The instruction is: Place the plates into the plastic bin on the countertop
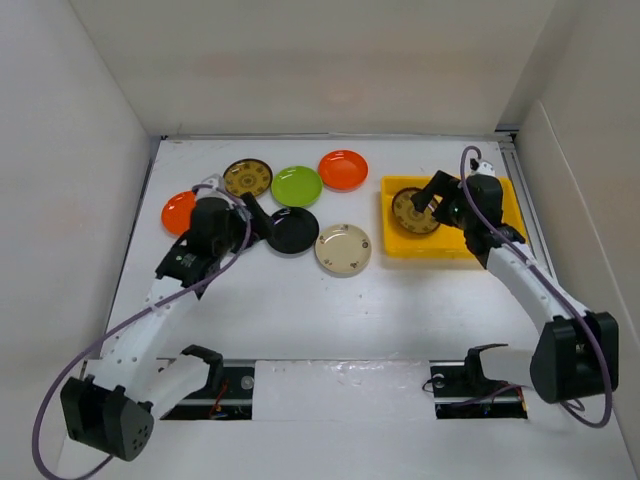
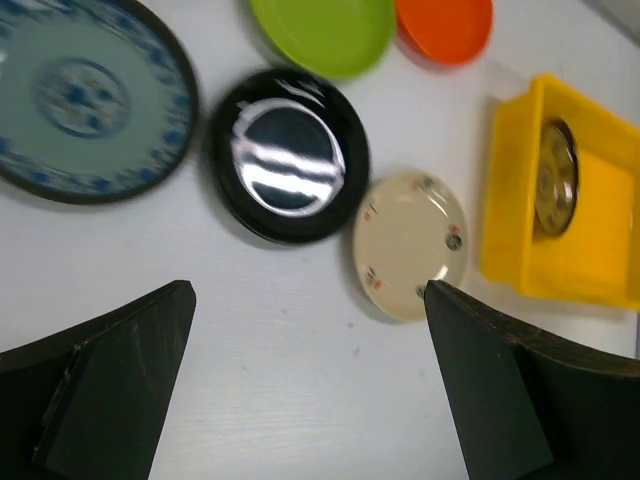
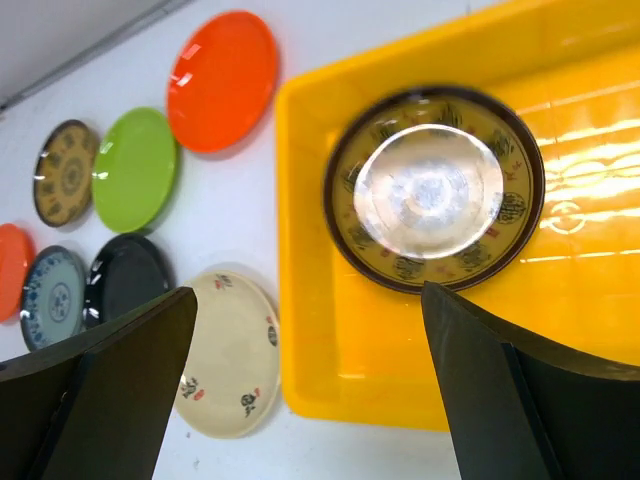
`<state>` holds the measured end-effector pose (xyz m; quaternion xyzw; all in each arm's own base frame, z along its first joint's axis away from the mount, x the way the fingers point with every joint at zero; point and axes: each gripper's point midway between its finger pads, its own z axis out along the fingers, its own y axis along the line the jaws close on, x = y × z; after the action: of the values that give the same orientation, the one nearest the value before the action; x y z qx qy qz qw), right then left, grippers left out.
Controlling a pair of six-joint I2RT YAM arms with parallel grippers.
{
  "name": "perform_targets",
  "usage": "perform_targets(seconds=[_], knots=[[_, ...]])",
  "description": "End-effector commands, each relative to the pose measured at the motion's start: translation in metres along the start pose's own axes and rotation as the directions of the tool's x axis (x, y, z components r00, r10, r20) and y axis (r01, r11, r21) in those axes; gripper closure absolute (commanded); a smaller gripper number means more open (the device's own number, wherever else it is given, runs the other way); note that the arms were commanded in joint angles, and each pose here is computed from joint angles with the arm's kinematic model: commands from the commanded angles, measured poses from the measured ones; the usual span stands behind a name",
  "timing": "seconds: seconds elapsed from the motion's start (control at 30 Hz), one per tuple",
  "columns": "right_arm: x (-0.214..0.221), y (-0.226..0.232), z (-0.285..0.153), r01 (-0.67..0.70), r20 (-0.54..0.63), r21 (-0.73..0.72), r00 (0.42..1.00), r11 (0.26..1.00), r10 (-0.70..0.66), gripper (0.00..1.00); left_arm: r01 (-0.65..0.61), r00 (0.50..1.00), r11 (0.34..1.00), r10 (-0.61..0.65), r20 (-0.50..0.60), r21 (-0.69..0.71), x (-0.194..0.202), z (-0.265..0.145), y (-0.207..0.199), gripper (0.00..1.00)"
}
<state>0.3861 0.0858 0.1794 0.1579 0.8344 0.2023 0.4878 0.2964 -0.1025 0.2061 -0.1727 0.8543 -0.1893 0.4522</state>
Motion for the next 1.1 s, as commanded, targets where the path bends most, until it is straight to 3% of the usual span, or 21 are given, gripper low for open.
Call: perform_targets(seconds=[0.0,0.07,0.17,0.5,0.6,0.77,0.9,1.0,1.03,1.07], knots=[[-0.025,0.02,-0.025,0.052,0.079,0.014,0.995,0.999,-0.053,0.0,0.05,0.991,0.978,-0.025,-0.129,0.202,0.052,0.008,-0.061,0.0],[-0.033,0.037,-0.042,0.075,0.112,-0.037,0.991,0.997,-0.07,0.0,0.028,0.983,0.979,0.01,-0.183,0.202,0.098,0.015,-0.091,0.0],[-0.035,0.059,-0.061,0.1,0.115,-0.123,0.99,0.987,-0.086,0.0,0.032,0.973,0.981,0.014,-0.232,0.191,0.128,0.031,-0.114,0.0],[-0.039,0.092,-0.115,0.147,0.172,-0.306,0.98,0.941,-0.098,0.0,0.209,0.958,0.977,-0.197,-0.207,0.04,0.166,0.082,-0.085,0.0],[-0.04,0.097,-0.123,0.146,0.177,-0.335,0.98,0.931,-0.09,0.0,0.214,0.954,0.977,-0.209,-0.213,-0.003,0.176,0.094,-0.078,0.06],[-0.046,0.103,-0.132,0.155,0.199,-0.355,0.976,0.922,-0.087,0.0,0.212,0.95,0.975,-0.222,-0.219,-0.071,0.188,0.111,-0.072,0.27],[-0.045,0.103,-0.135,0.155,0.201,-0.356,0.976,0.922,-0.087,0.0,0.229,0.948,0.965,-0.25,-0.196,-0.127,0.194,0.118,-0.06,0.28],[-0.042,0.102,-0.137,0.157,0.197,-0.363,0.976,0.919,-0.089,0.0,0.22,0.948,0.963,-0.249,-0.196,-0.157,0.199,0.119,-0.051,0.37],[-0.044,0.1,-0.136,0.155,0.201,-0.356,0.976,0.922,-0.086,0.0,0.223,0.947,0.96,-0.254,-0.198,-0.168,0.202,0.121,-0.048,0.42],[-0.044,0.1,-0.136,0.155,0.201,-0.356,0.976,0.922,-0.086,0.0,0.214,0.947,0.96,-0.25,-0.203,-0.18,0.207,0.123,-0.045,0.56]])
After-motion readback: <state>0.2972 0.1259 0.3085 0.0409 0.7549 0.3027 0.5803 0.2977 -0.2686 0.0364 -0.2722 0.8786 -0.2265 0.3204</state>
